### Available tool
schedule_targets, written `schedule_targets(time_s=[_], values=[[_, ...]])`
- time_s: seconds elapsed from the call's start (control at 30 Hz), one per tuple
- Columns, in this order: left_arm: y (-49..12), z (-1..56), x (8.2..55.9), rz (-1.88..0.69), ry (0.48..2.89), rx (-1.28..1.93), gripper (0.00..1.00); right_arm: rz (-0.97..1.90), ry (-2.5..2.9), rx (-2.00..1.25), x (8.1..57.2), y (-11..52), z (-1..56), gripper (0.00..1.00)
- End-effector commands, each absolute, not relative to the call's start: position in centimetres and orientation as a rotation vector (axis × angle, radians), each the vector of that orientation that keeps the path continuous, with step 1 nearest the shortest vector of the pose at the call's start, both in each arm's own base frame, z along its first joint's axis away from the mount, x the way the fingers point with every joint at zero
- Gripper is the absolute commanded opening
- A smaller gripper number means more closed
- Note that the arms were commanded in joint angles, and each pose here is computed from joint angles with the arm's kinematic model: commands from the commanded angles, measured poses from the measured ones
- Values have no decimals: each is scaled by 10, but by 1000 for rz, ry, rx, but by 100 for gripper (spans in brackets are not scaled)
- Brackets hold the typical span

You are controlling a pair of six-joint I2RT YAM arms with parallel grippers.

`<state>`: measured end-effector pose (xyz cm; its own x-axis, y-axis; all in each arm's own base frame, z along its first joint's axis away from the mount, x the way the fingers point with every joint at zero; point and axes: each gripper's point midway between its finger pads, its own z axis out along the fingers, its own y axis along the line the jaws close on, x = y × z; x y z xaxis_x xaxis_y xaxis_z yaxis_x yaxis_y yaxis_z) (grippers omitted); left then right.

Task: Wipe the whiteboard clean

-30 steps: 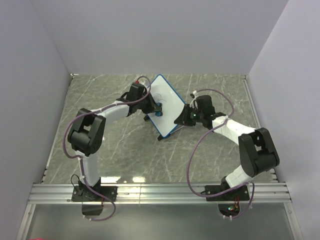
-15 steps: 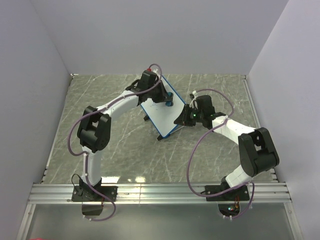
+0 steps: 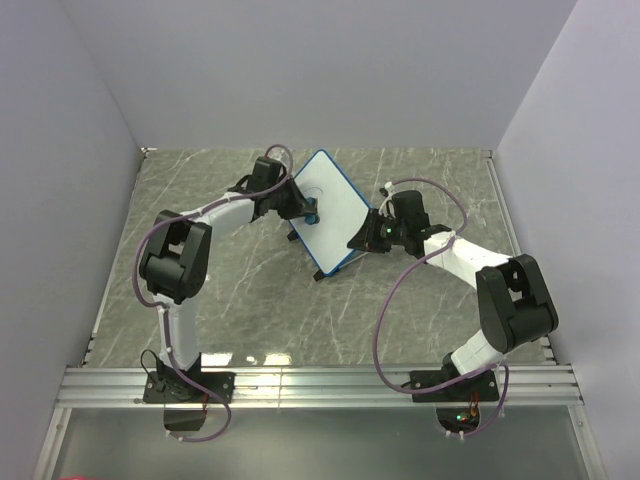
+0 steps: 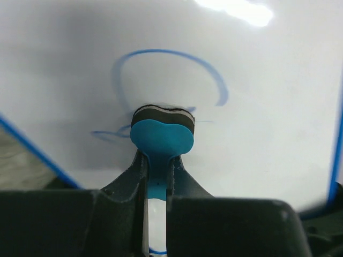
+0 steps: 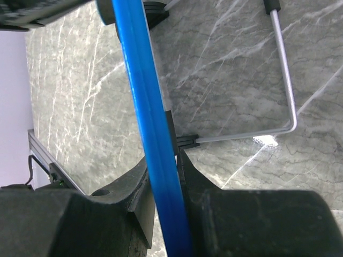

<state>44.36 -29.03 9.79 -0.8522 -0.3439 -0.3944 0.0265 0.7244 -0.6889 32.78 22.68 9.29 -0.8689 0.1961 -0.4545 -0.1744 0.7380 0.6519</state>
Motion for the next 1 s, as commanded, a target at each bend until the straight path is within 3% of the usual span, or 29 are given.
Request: schedule_targets(time_s=[0.0,0.2,0.6,0.8,0.97], values=[[-264,16,409,-774,2634,-295,0,883,2665,-100,279,221,42,0],[-260,11,395,-782,2647,-316,0,881,2663,-98,280,221,43,0],[-345,126,440,-943,2441,-97,0,889,2661,-97,281,222,43,0],[-350,128,479,-930,2415,-123,0,881,2663,-98,280,221,43,0],[-324,94,497,-857,2472,-209,0,875,2660,-98,279,219,44,0]])
